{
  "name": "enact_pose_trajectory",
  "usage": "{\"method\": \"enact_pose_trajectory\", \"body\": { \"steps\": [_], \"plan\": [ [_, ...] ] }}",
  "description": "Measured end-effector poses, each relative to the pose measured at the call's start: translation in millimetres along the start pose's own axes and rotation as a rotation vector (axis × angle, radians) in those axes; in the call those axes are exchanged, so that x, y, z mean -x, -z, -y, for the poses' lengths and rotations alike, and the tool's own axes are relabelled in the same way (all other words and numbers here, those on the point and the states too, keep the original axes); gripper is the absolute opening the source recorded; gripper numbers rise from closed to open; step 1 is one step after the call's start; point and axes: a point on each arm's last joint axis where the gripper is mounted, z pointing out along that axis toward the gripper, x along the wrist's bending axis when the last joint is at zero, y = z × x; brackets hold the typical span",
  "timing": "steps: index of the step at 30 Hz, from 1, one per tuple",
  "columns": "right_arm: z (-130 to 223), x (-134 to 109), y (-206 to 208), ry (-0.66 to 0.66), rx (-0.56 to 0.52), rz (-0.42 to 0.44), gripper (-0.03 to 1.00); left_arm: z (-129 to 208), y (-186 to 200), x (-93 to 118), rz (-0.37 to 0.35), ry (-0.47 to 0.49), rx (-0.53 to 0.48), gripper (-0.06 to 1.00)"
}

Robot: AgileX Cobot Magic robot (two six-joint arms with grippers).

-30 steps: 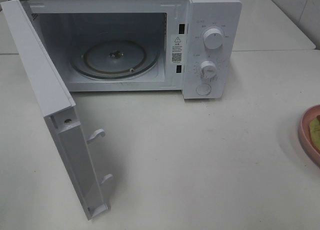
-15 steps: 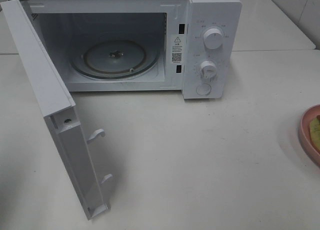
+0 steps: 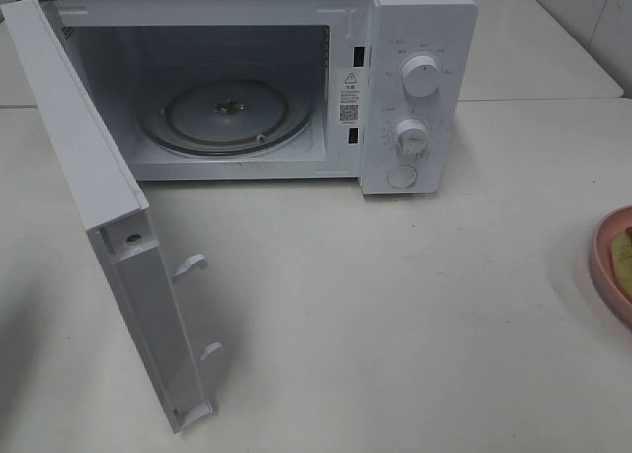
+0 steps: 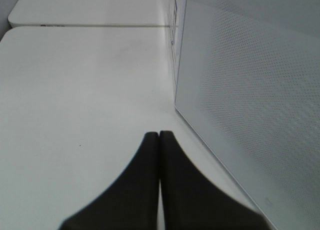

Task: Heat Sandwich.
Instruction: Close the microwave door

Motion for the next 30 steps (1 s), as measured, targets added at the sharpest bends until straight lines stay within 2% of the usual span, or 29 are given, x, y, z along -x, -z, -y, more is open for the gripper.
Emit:
{"method": "enact_pose_trajectory", "body": {
  "steps": [5,16,19,21,22,24,25,27,30],
  "plan": [
    [0,0,0,0.000,0.000,0.000,0.76,8,-16,-1,-0.009,-0.002,0.087,0.00],
    [0,0,0,0.000,0.000,0.000,0.76,22,-53,-1,0.002,-0.027,0.134,0.00],
    [0,0,0,0.000,0.000,0.000,0.76,26,-67,6,0.070,-0.043,0.133,0.00],
    [0,0,0,0.000,0.000,0.000,0.76,25,-70,7,0.089,-0.041,0.139,0.00],
    [0,0,0,0.000,0.000,0.000,0.76,23,-77,12,0.140,-0.051,0.157,0.00],
    [0,0,0,0.000,0.000,0.000,0.76,22,-82,17,0.189,-0.061,0.168,0.00],
    [0,0,0,0.000,0.000,0.000,0.76,22,-82,17,0.189,-0.061,0.168,0.00],
    [0,0,0,0.000,0.000,0.000,0.76,20,-89,24,0.264,-0.076,0.189,0.00],
    [0,0,0,0.000,0.000,0.000,0.76,20,-93,28,0.301,-0.080,0.193,0.00]
  ]
}}
